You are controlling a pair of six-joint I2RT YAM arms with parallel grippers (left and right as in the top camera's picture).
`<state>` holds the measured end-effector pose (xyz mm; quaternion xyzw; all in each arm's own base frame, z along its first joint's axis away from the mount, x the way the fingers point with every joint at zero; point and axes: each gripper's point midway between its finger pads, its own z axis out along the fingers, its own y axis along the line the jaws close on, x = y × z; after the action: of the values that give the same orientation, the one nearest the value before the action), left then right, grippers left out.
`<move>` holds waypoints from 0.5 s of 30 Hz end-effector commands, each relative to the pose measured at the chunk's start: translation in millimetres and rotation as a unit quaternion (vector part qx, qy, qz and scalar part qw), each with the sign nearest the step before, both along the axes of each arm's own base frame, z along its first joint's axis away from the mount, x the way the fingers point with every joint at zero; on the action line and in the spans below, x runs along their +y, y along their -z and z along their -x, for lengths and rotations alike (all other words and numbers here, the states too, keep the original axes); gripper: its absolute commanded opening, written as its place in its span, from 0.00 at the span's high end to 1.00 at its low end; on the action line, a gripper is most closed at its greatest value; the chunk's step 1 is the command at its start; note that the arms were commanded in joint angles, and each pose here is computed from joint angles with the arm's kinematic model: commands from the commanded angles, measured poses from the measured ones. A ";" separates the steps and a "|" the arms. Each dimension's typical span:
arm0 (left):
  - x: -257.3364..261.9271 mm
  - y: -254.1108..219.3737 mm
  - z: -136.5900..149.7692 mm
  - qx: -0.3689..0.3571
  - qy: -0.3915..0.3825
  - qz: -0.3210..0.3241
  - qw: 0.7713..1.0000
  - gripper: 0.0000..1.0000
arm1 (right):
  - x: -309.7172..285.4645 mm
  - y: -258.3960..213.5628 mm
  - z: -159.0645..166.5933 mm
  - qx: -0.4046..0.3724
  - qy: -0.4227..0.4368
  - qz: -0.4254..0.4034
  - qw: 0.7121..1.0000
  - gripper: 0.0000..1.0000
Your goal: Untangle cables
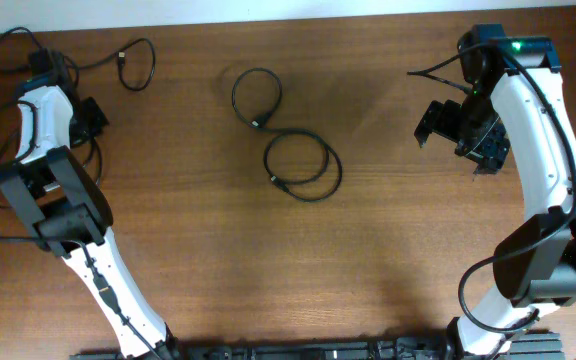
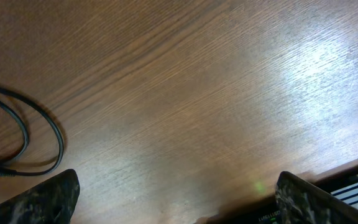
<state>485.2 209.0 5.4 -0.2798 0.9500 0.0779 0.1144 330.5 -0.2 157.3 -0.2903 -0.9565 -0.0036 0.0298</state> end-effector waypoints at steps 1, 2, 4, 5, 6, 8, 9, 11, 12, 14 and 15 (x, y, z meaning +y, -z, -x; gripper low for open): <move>-2.1 16.2 5.8 0.014 0.004 0.014 1.000 0.61 | -1.8 -0.1 0.6 0.000 0.002 0.005 1.000 0.02; -2.1 16.2 5.9 0.014 0.004 0.014 1.000 0.45 | -1.8 -0.1 0.6 0.000 0.002 0.005 1.000 0.02; -2.3 16.3 6.7 0.016 0.004 0.014 1.000 0.42 | -1.8 -0.1 0.6 0.000 0.002 0.005 1.000 0.02; -3.0 16.7 8.5 0.020 0.003 0.016 1.000 0.46 | -1.8 -0.1 0.6 0.000 0.002 0.005 1.000 0.02; -3.1 16.8 8.8 0.020 0.003 0.016 1.000 0.57 | -1.9 -0.1 0.5 0.000 0.002 0.005 1.000 0.02; -3.5 17.0 9.8 0.023 0.003 0.017 1.000 0.83 | -1.9 -0.1 0.6 0.000 0.002 0.005 1.000 0.02; -3.5 17.0 9.7 0.022 0.003 0.017 1.000 0.95 | -1.8 -0.1 0.5 0.000 0.002 0.005 1.000 0.02; -2.3 16.6 7.9 0.018 0.003 0.015 1.000 0.91 | -1.9 -0.1 0.5 0.000 0.002 0.005 1.000 0.02; -1.7 16.1 6.1 0.015 0.003 0.014 1.000 0.99 | -1.9 -0.1 0.5 0.000 0.002 0.005 1.000 0.02; -6.5 16.7 4.7 0.018 0.047 0.020 0.999 1.00 | -1.8 -0.1 0.6 0.000 0.002 0.005 1.000 0.02; -17.1 16.2 -5.6 0.007 0.148 0.031 0.988 1.00 | -1.9 -0.1 0.5 0.000 0.002 0.005 1.000 0.02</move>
<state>485.5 207.0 4.3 -0.2637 0.9555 0.0696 0.1126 330.5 -0.2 157.3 -0.2903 -0.9565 -0.0036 0.0298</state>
